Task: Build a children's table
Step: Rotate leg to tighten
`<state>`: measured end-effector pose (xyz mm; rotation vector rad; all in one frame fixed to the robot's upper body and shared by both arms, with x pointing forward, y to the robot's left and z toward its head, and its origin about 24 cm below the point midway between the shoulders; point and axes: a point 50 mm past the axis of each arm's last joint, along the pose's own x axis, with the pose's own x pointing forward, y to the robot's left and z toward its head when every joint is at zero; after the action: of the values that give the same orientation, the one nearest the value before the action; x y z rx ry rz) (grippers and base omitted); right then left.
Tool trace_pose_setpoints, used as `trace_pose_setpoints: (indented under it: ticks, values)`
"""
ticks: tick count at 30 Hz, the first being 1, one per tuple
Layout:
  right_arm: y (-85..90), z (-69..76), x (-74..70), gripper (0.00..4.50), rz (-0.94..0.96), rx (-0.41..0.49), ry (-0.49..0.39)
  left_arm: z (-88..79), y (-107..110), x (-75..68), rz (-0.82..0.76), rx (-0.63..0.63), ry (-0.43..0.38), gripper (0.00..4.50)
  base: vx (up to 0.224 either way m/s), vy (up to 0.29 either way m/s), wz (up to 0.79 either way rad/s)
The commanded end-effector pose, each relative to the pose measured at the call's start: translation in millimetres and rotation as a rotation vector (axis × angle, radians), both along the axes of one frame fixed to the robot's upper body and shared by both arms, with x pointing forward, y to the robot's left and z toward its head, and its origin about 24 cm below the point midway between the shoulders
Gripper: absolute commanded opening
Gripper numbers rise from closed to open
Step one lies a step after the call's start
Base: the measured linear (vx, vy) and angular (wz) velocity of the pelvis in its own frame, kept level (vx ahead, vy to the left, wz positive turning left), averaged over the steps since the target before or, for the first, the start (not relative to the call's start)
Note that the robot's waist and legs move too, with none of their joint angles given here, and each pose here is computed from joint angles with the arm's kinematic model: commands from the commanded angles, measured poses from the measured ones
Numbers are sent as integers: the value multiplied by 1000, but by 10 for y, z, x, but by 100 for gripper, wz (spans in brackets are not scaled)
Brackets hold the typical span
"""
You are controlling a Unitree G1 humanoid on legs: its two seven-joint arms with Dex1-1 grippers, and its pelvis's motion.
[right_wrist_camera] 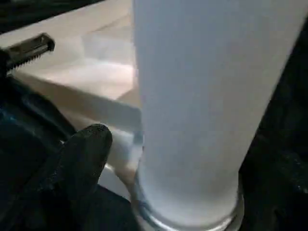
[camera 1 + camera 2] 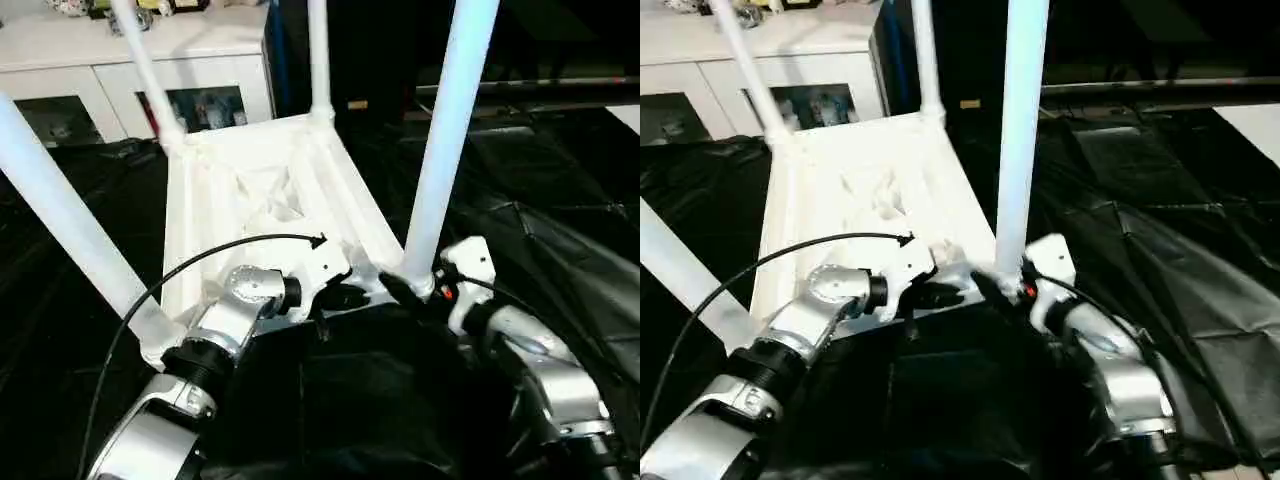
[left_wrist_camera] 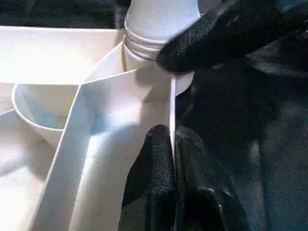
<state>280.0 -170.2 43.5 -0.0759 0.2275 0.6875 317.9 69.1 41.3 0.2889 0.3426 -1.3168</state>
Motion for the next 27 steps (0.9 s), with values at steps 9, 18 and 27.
trace_pose_setpoints:
  ticks: [9,18,27]
  values:
    - [-52,32,-28,416,221,-6,32,23,73,-28,-69,-40,5,0,0,0,0]
    - [-43,-22,71,392,226,-26,43,36,104,4,-62,-32,0,0,0,0,0]
    - [-62,-42,63,313,220,-8,26,17,97,1,-68,-29,2,0,0,0,0]
